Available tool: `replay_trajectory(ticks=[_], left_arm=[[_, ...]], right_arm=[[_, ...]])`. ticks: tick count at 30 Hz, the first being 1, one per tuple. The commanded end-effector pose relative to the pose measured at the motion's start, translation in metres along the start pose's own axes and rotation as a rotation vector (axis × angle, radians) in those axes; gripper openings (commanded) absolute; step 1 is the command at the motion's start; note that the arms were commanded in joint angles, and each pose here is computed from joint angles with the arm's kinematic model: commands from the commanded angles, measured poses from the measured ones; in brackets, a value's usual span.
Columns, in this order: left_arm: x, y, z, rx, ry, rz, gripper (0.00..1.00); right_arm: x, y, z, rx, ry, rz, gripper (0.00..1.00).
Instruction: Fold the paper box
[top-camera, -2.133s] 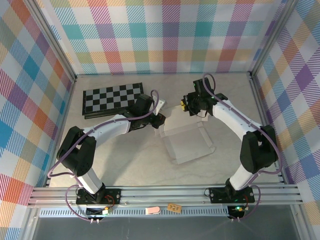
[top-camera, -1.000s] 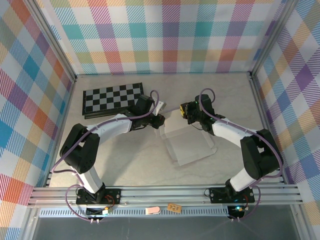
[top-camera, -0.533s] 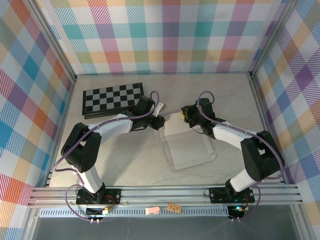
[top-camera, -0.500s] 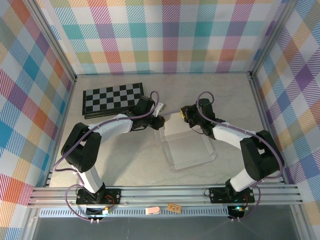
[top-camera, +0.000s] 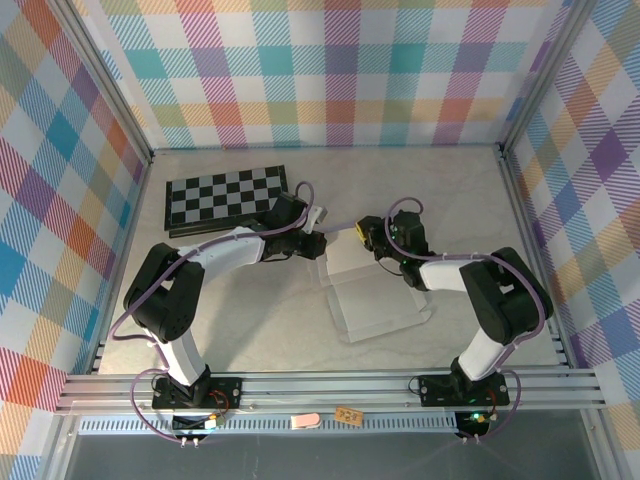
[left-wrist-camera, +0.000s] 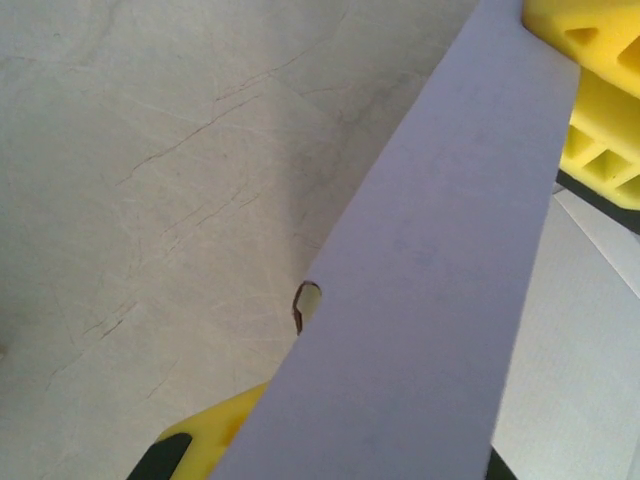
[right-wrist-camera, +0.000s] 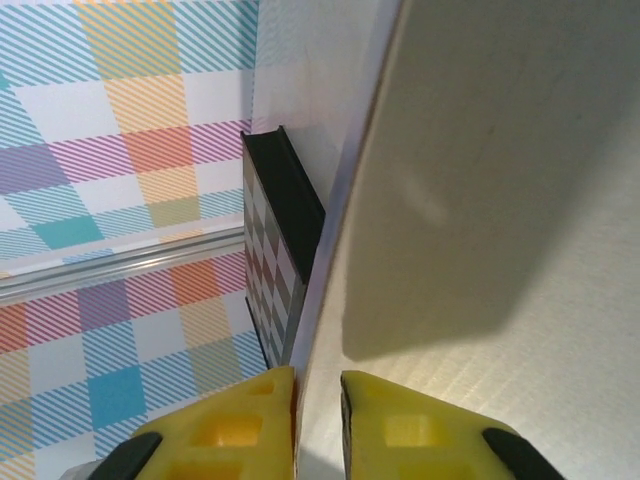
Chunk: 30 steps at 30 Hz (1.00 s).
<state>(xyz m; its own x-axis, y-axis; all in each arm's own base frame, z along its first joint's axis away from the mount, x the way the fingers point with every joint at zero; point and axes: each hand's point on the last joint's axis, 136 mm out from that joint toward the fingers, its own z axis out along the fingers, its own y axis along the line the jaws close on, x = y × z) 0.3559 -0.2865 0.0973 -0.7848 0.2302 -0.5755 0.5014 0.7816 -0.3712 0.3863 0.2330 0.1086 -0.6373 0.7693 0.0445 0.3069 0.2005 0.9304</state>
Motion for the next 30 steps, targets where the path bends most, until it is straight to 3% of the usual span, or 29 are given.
replay_trajectory(ticks=[1, 7, 10, 14, 23, 30], left_arm=[[-0.053, -0.013, -0.016, 0.035, -0.178, 0.069, 0.00], [-0.049, -0.013, -0.016, 0.029, -0.147, 0.116, 0.00], [-0.049, -0.015, -0.018, 0.030, -0.138, 0.143, 0.00], [-0.050, -0.020, -0.017, 0.030, -0.125, 0.173, 0.00], [-0.051, -0.023, -0.020, 0.032, -0.131, 0.182, 0.00], [-0.050, -0.024, -0.022, 0.034, -0.135, 0.188, 0.00]], right_arm=[[0.015, -0.062, -0.009, 0.233, 0.041, 0.098, 0.23], [0.000, 0.009, -0.029, 0.283, -0.054, 0.148, 0.39], [0.000, 0.024, -0.043, 0.408, -0.059, 0.181, 0.48], [-0.001, 0.046, -0.033, 0.346, -0.036, 0.208, 0.52], [-0.005, 0.043, -0.022, 0.400, -0.035, 0.227, 0.46], [-0.009, 0.043, -0.012, 0.384, -0.042, 0.244, 0.23]])
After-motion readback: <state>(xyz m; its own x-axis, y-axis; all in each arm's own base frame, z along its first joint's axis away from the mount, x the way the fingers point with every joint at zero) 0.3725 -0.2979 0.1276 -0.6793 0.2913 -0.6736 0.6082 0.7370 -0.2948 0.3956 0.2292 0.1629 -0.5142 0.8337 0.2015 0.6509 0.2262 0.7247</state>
